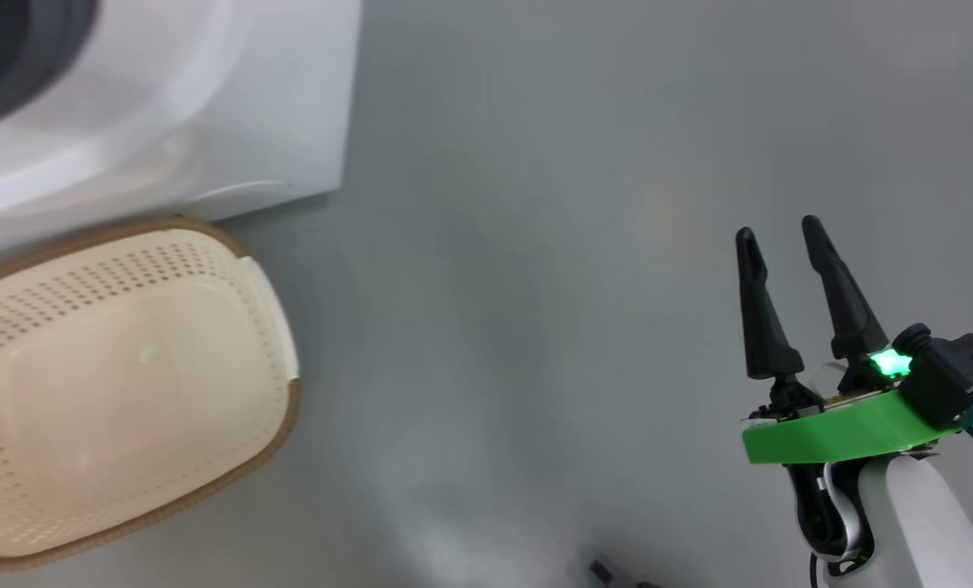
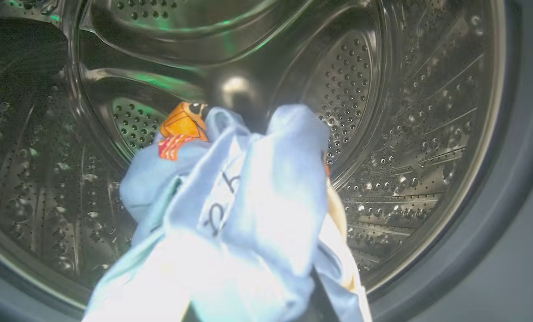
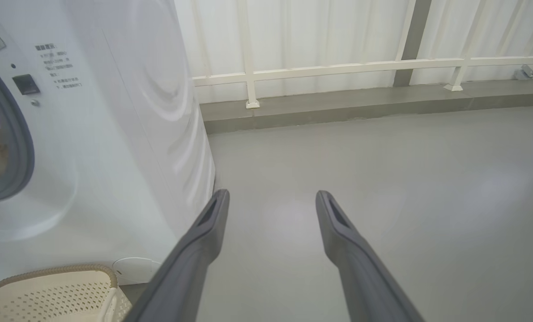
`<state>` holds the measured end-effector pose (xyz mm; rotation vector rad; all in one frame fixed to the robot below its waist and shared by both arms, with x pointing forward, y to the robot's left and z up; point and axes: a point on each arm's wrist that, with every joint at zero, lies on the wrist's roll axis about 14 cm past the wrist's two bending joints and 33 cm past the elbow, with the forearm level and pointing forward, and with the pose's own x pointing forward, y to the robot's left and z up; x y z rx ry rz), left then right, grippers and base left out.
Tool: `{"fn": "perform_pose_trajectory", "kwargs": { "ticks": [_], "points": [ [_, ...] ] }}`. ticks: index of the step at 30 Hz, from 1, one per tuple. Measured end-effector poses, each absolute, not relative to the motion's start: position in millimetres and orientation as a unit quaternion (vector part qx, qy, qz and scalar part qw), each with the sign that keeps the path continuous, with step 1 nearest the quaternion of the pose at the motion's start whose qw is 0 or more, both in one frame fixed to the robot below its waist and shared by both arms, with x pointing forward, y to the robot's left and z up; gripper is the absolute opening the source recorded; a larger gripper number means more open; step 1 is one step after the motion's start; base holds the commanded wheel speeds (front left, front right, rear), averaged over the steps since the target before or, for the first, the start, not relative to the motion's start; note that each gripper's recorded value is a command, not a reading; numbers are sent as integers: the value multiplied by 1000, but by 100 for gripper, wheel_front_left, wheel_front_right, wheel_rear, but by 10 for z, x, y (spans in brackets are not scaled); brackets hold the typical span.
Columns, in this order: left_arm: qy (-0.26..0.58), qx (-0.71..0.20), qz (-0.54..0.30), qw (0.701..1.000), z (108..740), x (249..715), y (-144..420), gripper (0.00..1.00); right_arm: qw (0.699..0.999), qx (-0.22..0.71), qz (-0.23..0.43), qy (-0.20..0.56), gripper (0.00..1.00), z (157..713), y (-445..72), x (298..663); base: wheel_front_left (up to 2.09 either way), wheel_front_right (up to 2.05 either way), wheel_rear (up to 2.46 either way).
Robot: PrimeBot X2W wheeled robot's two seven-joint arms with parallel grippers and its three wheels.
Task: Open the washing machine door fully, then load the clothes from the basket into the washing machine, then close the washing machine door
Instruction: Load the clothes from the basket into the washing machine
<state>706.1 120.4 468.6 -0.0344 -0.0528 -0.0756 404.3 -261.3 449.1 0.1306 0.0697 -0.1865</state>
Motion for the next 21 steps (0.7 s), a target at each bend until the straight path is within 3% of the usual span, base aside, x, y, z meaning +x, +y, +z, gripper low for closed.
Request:
{"fn": "perform_pose_trajectory", "kwargs": {
  "ticks": [12, 13, 15, 16, 21],
  "points": [
    [-76, -8, -81, 994, 4826, 7301, 860, 0, 991, 53, -106, 57, 100, 4379, -2678, 3977, 0, 0, 0],
    [-76, -11, -81, 994, 4813, 7305, 852, 4, 991, 54, -105, 58, 100, 4372, -2661, 3978, 0, 0, 0],
    [-65, -15, -85, 994, 4737, 7306, 828, 44, 991, 56, -105, 59, 100, 4368, -2652, 3976, 0, 0, 0],
    [-58, -14, -86, 995, 4686, 7305, 825, 100, 991, 57, -105, 59, 100, 4367, -2648, 3976, 0, 0, 0],
    [-41, -12, -84, 996, 4561, 7298, 842, 100, 991, 60, -105, 59, 100, 4354, -2628, 3987, 0, 0, 0]
  ]
}}
